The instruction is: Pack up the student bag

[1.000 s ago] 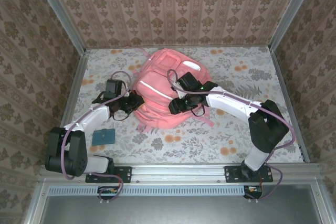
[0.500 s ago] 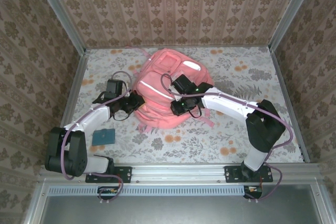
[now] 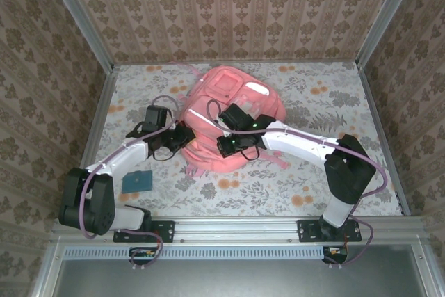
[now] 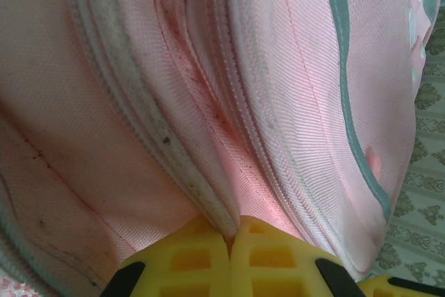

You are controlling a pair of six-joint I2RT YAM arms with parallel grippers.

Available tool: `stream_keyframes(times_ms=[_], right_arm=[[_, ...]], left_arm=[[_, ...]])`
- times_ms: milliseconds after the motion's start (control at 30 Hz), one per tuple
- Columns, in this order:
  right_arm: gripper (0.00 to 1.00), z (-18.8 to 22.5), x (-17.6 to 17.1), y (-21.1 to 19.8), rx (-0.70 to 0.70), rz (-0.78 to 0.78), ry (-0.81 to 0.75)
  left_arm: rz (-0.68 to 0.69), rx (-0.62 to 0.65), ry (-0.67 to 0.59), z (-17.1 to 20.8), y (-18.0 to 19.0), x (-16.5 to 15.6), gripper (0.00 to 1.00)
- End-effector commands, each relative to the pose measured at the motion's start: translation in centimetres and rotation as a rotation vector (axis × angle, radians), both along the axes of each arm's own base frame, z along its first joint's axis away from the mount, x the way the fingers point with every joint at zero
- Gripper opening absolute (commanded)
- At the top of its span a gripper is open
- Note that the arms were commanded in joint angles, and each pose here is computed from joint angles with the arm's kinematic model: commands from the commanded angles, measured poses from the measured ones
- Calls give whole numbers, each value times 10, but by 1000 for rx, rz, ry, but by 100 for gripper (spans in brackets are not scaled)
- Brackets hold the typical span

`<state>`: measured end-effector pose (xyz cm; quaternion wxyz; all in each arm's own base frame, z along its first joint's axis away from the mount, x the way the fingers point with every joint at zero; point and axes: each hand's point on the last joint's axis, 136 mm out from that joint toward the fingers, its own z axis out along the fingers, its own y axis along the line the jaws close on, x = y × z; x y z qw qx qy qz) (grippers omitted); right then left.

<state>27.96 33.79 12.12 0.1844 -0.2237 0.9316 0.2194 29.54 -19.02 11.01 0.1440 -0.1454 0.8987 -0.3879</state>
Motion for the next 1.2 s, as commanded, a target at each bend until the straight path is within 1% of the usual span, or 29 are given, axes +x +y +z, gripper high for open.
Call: stream_keyframes(times_ms=[0, 67, 100, 167, 267, 333, 433, 533, 567, 633, 700, 767, 833, 933, 1067, 1167], right_arm=[[4, 22, -9, 45, 154, 30, 30], [8, 25, 0, 40, 141, -34, 16], [12, 28, 2, 36, 139, -65, 2], [27, 38, 7, 22, 148, -138, -27], [46, 52, 9, -3, 186, -242, -42], [55, 58, 10, -24, 205, -334, -48], [62, 57, 14, -53, 248, -486, -14], [66, 48, 19, -73, 295, -623, 49], [67, 53, 20, -78, 327, -650, 57], [67, 54, 23, -82, 376, -704, 92], [67, 50, 24, -86, 397, -753, 129], [66, 47, 27, -86, 418, -784, 159], [65, 44, 31, -85, 437, -805, 186], [62, 32, 36, -78, 430, -810, 223], [58, 22, 40, -70, 425, -811, 264], [58, 16, 43, -65, 431, -814, 284]], left_arm=[[-46, -88, -98, 30, -21, 3, 0], [-43, -85, -97, 31, -21, 2, 1], [-41, -76, -98, 31, -19, 1, 7], [-34, -45, -96, 31, -14, -2, 23], [-43, 5, -107, 38, -5, -9, 40], [-50, 46, -132, 44, 2, -14, 46], [-78, 105, -181, 54, 7, -21, 50], [-132, 157, -249, 63, 4, -27, 51], [-153, 168, -276, 67, 1, -28, 51], [-233, 208, -341, 71, -12, -37, 50], [-311, 254, -387, 71, -22, -44, 49], [-380, 296, -413, 69, -31, -49, 48], [-446, 323, -423, 67, -41, -54, 48], [-513, 339, -433, 62, -56, -57, 45], [-571, 399, -424, 50, -65, -56, 40], [-606, 428, -402, 40, -71, -55, 37]])
